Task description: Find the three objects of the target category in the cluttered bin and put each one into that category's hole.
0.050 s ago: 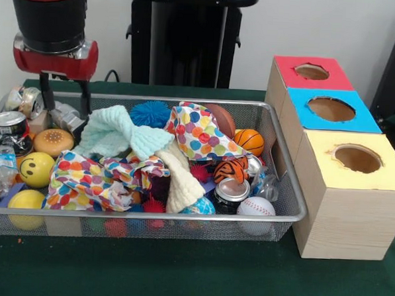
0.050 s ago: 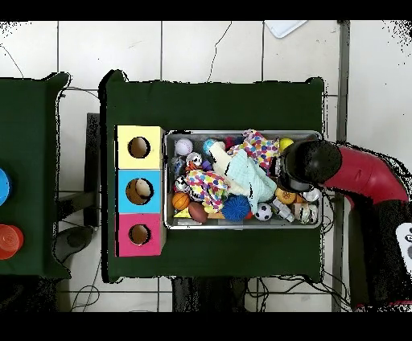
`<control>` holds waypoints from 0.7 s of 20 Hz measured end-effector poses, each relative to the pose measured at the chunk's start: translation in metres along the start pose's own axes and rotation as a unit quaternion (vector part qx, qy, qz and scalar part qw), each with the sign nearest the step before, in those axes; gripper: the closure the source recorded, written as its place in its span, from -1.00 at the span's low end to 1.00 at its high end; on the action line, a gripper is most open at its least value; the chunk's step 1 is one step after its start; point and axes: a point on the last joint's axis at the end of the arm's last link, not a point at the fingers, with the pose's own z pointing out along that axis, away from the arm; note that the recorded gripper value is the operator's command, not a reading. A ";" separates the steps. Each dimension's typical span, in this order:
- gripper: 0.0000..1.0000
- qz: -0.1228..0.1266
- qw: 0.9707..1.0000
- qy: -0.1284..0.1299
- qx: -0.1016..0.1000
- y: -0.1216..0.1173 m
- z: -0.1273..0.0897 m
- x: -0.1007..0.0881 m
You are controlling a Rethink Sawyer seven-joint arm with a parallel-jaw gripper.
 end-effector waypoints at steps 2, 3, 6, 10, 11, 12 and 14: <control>-1.00 -0.004 1.000 0.000 0.001 0.002 0.001 -0.001; -1.00 -0.005 1.000 -0.001 0.001 0.003 0.001 -0.001; -1.00 -0.012 1.000 -0.001 0.003 0.006 0.003 -0.001; -1.00 -0.017 1.000 -0.001 0.004 0.007 0.005 -0.002; -1.00 -0.018 1.000 -0.001 0.005 0.008 0.005 -0.002; -1.00 -0.020 1.000 -0.001 0.005 0.009 0.006 -0.002; -1.00 -0.022 1.000 -0.002 0.003 0.011 0.006 -0.003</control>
